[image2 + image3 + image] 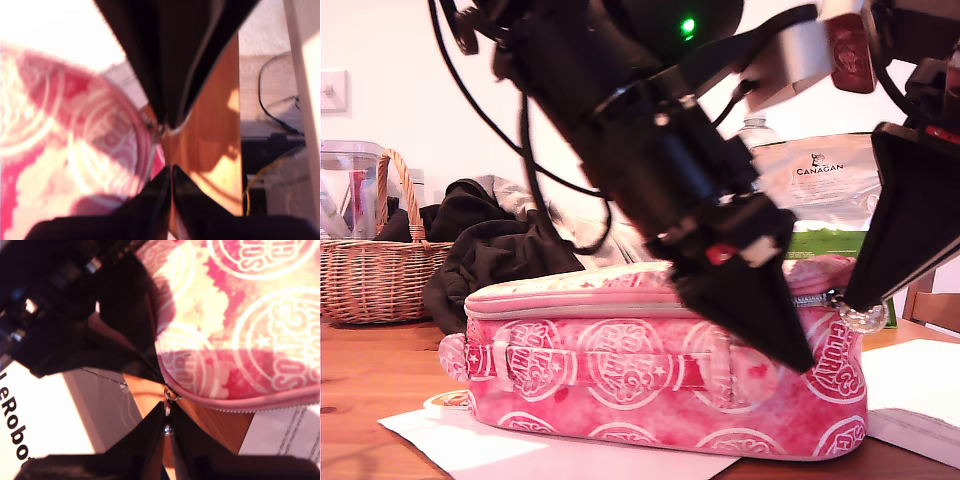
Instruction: Open the zipper in the zip bag in front of you
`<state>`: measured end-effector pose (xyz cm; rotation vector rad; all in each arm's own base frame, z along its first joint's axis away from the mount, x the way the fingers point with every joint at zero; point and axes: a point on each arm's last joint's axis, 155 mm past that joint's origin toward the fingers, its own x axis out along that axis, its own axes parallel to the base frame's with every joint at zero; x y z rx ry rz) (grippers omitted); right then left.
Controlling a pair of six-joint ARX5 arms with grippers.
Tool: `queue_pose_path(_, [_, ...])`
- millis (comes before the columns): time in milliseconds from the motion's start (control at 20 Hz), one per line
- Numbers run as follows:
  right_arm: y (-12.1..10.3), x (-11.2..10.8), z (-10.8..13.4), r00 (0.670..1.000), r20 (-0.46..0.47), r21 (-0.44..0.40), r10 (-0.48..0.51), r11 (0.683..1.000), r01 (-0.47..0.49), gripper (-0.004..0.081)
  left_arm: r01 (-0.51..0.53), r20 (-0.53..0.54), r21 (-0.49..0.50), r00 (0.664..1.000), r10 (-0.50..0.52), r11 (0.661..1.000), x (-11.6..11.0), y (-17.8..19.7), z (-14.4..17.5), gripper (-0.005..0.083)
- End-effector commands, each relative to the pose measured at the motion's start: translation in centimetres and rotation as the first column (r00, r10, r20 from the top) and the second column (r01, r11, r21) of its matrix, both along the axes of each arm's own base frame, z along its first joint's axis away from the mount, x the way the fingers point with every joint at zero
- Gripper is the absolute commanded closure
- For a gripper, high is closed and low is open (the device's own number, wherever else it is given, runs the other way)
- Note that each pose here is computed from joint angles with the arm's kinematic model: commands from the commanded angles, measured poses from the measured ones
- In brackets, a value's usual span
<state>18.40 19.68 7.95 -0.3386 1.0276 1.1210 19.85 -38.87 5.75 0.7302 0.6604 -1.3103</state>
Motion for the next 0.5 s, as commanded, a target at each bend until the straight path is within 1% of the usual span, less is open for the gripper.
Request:
queue_pose_path(0, [0.8, -1.4, 0.4, 0.999, -0.025, 0.023, 0.044, 0.999, -0.043, 0.0783, -0.061, 0.049, -0.039, 0.997, 0.063, 0.997, 2.0, 0.7, 1.9, 0.0795])
queue_pose_path(50, [0.8, -1.4, 0.4, 0.999, -0.026, 0.023, 0.043, 0.999, -0.042, 0.0782, -0.063, 0.05, -0.037, 0.997, 0.065, 0.997, 1.8, 1.0, 2.3, 0.0795])
queue_pose_path(150, [0.8, -1.4, 0.4, 0.999, -0.026, 0.022, 0.044, 0.999, -0.044, 0.0783, -0.081, 0.055, 0.0, 0.995, 0.081, 0.997, 1.7, 2.2, 2.7, 0.0795])
queue_pose_path(300, [0.9, -1.2, 0.5, 0.999, -0.019, 0.025, 0.044, 0.999, -0.044, 0.0783, -0.12, 0.09, 0.038, 0.989, 0.116, 0.992, 2.3, 3.6, 3.1, 0.0795])
queue_pose_path(450, [0.9, -1.4, 0.5, 0.999, -0.027, 0.027, 0.042, 0.999, -0.042, 0.0783, -0.155, 0.071, 0.053, 0.986, 0.151, 0.987, 2.7, 4.5, 2.9, 0.0795])
